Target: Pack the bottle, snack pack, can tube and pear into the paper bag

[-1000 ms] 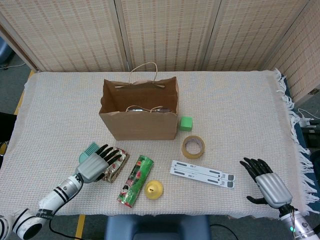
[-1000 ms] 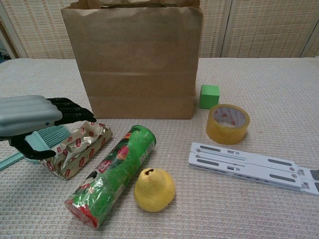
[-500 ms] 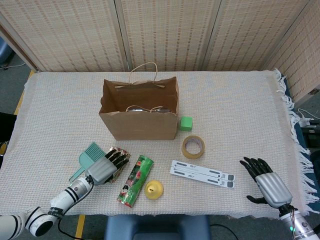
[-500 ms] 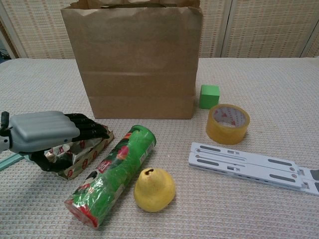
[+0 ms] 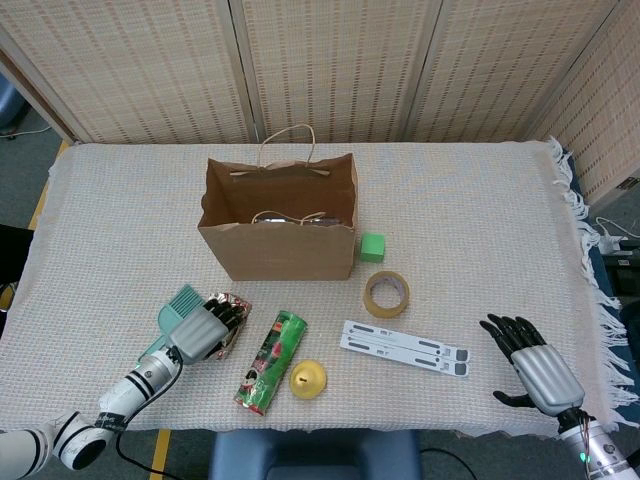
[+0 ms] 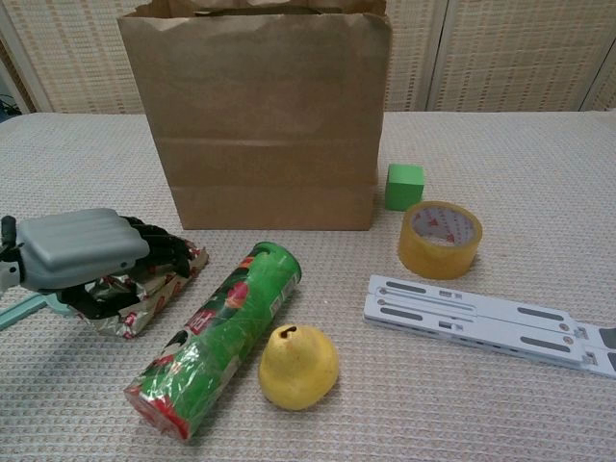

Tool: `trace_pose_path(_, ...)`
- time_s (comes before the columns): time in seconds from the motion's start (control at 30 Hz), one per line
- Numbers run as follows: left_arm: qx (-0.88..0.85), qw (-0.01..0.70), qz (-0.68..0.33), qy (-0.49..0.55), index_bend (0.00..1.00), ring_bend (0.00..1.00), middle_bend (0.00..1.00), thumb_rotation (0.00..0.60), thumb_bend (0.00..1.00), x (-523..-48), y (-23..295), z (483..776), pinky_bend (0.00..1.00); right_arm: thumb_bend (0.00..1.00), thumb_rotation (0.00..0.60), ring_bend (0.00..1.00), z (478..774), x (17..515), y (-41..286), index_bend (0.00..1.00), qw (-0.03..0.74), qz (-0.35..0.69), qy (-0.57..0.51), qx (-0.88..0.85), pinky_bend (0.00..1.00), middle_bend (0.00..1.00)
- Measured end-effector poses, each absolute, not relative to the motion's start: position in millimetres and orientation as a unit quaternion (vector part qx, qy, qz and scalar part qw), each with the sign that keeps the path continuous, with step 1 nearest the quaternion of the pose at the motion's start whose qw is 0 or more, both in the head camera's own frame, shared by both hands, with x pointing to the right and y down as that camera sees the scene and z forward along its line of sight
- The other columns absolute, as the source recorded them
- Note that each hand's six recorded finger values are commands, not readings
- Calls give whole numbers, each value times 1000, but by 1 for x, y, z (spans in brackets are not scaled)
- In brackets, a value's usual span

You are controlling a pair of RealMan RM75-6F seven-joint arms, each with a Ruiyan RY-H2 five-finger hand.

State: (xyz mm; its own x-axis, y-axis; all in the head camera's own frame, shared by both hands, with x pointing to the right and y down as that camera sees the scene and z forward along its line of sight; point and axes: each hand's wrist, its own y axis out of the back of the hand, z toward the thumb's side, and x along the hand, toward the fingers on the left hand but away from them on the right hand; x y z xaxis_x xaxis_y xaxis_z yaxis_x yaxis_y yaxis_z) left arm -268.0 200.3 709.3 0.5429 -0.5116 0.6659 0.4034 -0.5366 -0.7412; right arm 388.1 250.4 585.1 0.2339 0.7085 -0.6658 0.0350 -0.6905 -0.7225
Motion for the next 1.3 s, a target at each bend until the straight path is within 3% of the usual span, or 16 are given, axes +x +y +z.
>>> trace_pose_path(0.43,-714,453,-497,196,713,659,705,600,660,-321,168,641,789,25,600,0,584,388,251,0,300,562,-258,-726,0,0)
trace_pose_path(0.63,-678,403,-497,361,709,658,704,600,658,-359,140,595,784,26,600,0,584,388,251,0,301,563,-258,-725,0,0)
trace_pose_path(0.77,-661,333,-465,486,702,658,700,600,660,-372,117,567,776,26,600,0,585,387,251,0,303,563,-256,-725,0,0)
trace_pose_path(0.97,-686,234,-363,586,696,657,697,600,659,-341,83,523,774,26,600,0,586,386,252,0,305,563,-252,-725,0,0)
trace_pose_path(1.07,-709,235,-325,580,695,657,697,600,659,-310,68,507,774,25,600,0,586,385,253,0,306,564,-250,-725,0,0)
trace_pose_path(1.3,-747,272,-295,530,696,657,696,600,657,-236,42,505,774,26,600,0,586,387,251,0,302,566,-251,-725,0,0)
